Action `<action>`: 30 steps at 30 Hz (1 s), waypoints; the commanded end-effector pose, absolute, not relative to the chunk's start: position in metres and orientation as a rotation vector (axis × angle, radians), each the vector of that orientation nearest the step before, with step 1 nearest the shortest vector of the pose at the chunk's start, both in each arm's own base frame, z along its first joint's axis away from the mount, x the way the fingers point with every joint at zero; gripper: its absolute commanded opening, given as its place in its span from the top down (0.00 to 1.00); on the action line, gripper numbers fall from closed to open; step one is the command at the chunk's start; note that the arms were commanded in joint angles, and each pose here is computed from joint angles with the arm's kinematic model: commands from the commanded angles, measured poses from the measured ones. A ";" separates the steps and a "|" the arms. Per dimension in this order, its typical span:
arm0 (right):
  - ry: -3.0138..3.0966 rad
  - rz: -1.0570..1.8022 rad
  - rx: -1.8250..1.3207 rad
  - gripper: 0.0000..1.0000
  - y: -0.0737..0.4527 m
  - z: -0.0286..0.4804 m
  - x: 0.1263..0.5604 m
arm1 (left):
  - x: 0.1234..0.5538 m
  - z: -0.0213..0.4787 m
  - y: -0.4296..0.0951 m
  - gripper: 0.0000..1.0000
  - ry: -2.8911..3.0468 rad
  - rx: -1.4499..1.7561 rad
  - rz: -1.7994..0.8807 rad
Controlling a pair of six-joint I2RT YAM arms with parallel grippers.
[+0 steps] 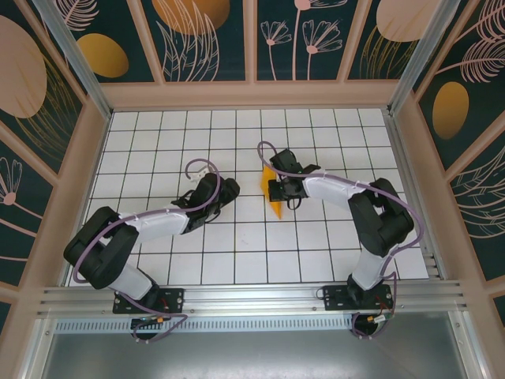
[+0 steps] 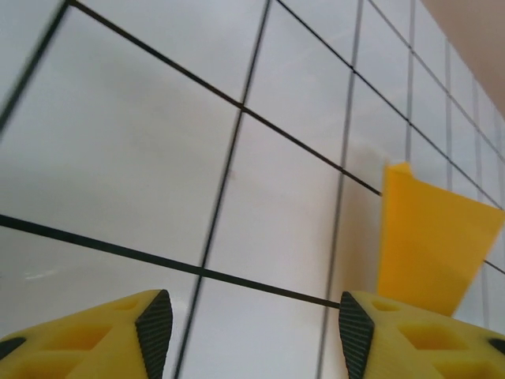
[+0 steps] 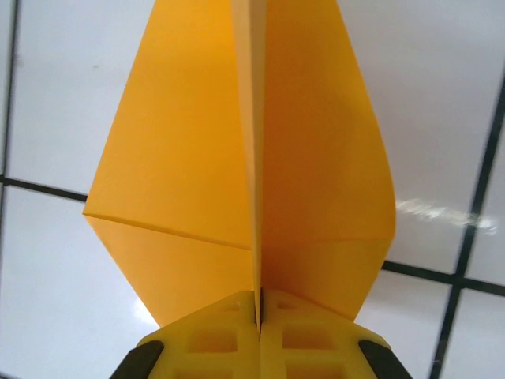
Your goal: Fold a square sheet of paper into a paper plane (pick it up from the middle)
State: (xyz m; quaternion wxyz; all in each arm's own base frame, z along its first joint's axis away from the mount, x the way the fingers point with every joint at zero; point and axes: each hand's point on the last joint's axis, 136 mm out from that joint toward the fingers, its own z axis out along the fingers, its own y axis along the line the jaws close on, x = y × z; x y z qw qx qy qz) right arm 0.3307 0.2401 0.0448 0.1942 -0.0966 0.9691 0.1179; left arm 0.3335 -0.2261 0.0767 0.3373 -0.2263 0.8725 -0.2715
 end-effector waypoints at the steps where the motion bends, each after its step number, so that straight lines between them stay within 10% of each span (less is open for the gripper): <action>1: 2.739 0.147 -0.283 0.97 0.221 0.034 0.339 | 0.332 0.069 -0.207 0.36 2.290 -0.610 -0.570; 14: 2.757 0.233 -0.195 0.72 0.237 0.031 0.341 | 0.331 0.057 -0.205 0.27 2.321 -0.610 -0.530; 30: 2.827 0.161 -0.121 0.64 0.228 -0.003 0.332 | 0.330 0.052 -0.204 0.21 2.335 -0.606 -0.508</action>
